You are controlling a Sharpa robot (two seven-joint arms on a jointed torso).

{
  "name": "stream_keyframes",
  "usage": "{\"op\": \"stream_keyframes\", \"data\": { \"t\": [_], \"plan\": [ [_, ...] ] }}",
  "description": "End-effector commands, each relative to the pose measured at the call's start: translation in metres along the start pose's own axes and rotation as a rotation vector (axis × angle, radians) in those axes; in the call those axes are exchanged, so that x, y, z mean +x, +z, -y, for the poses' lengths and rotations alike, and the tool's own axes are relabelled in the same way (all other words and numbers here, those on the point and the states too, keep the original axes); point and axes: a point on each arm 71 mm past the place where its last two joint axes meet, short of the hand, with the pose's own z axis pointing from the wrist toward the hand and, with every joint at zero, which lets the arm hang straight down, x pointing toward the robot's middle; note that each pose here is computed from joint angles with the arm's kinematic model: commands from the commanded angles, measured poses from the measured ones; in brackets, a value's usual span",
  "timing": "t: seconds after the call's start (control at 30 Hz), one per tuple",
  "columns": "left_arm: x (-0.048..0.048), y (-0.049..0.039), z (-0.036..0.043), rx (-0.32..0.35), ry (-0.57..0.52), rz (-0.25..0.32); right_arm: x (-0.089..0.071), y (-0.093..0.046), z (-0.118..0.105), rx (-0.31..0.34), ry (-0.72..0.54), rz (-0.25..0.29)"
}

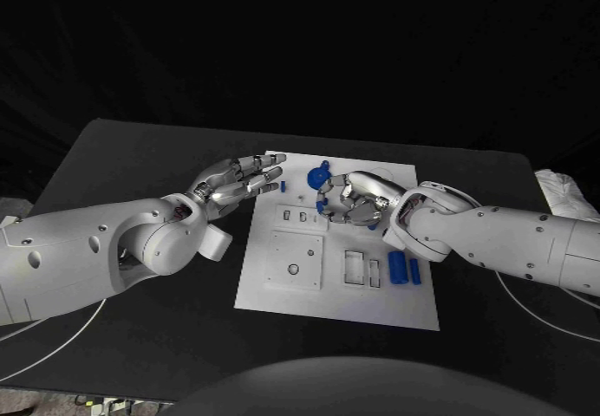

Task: Assemble the parts on the task board

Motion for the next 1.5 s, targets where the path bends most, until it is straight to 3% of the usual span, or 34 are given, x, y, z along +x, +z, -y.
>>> {"op": "stream_keyframes", "data": {
  "t": [0.03, 0.8, 1.5],
  "plan": [
    [0.0028, 0.001, 0.0006, 0.006, -0.005, -0.023, 0.004, 0.0, 0.0, -0.009, 0.034, -0.018],
    [0.0033, 0.0009, 0.0004, 0.006, 0.011, -0.03, 0.01, 0.0, 0.007, 0.005, 0.046, -0.013],
    [0.0039, 0.0009, -0.0007, 0.0, 0.015, -0.037, 0.012, -0.002, 0.013, 0.048, 0.034, -0.054]
  ]
}}
